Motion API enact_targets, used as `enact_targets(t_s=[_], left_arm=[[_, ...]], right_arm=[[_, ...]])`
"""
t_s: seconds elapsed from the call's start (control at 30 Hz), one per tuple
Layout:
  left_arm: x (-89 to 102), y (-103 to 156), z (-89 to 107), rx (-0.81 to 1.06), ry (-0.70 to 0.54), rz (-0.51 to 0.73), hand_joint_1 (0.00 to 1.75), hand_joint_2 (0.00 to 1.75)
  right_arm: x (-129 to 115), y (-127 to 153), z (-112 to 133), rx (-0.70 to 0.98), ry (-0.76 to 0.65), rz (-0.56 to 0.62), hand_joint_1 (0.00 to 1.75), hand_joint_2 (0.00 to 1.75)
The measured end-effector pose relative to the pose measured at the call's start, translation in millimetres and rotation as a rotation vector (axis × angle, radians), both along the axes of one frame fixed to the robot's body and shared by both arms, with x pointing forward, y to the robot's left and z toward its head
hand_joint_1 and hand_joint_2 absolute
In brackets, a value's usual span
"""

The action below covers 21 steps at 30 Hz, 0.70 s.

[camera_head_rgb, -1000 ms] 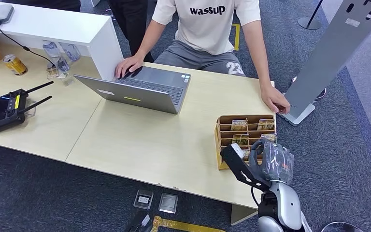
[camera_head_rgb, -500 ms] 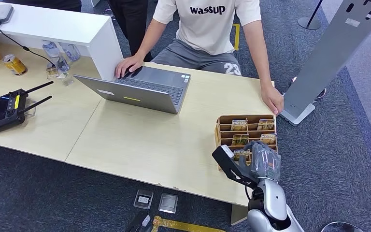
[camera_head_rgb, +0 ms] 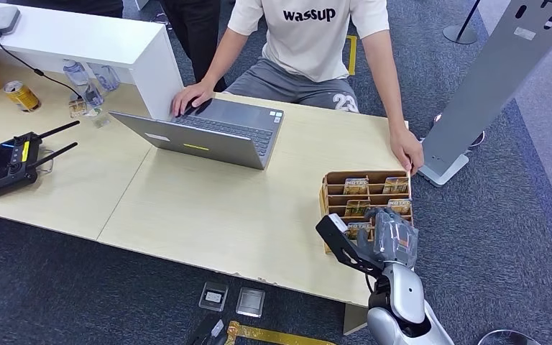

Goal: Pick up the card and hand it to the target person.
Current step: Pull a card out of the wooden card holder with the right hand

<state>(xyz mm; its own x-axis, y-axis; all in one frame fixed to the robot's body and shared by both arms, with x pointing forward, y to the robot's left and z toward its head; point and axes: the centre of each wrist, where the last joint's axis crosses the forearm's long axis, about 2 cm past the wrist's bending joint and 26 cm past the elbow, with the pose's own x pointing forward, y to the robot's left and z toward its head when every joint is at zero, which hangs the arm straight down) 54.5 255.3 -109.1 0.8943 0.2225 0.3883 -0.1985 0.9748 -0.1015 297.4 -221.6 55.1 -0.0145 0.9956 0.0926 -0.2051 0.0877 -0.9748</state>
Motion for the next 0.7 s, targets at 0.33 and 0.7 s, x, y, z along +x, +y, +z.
enact_targets(t_s=[0.33,0.7], left_arm=[[0.0,0.0,0.0,0.000,0.000,0.000,0.00,0.00],[0.0,-0.2,0.0,-0.001,0.003,-0.001,0.00,0.00]], right_arm=[[-2.0,2.9,-5.4,-0.005,0.022,0.018,0.91,1.75],[1.0,10.7,-8.5,-0.002,0.029,0.042,0.79,1.75]])
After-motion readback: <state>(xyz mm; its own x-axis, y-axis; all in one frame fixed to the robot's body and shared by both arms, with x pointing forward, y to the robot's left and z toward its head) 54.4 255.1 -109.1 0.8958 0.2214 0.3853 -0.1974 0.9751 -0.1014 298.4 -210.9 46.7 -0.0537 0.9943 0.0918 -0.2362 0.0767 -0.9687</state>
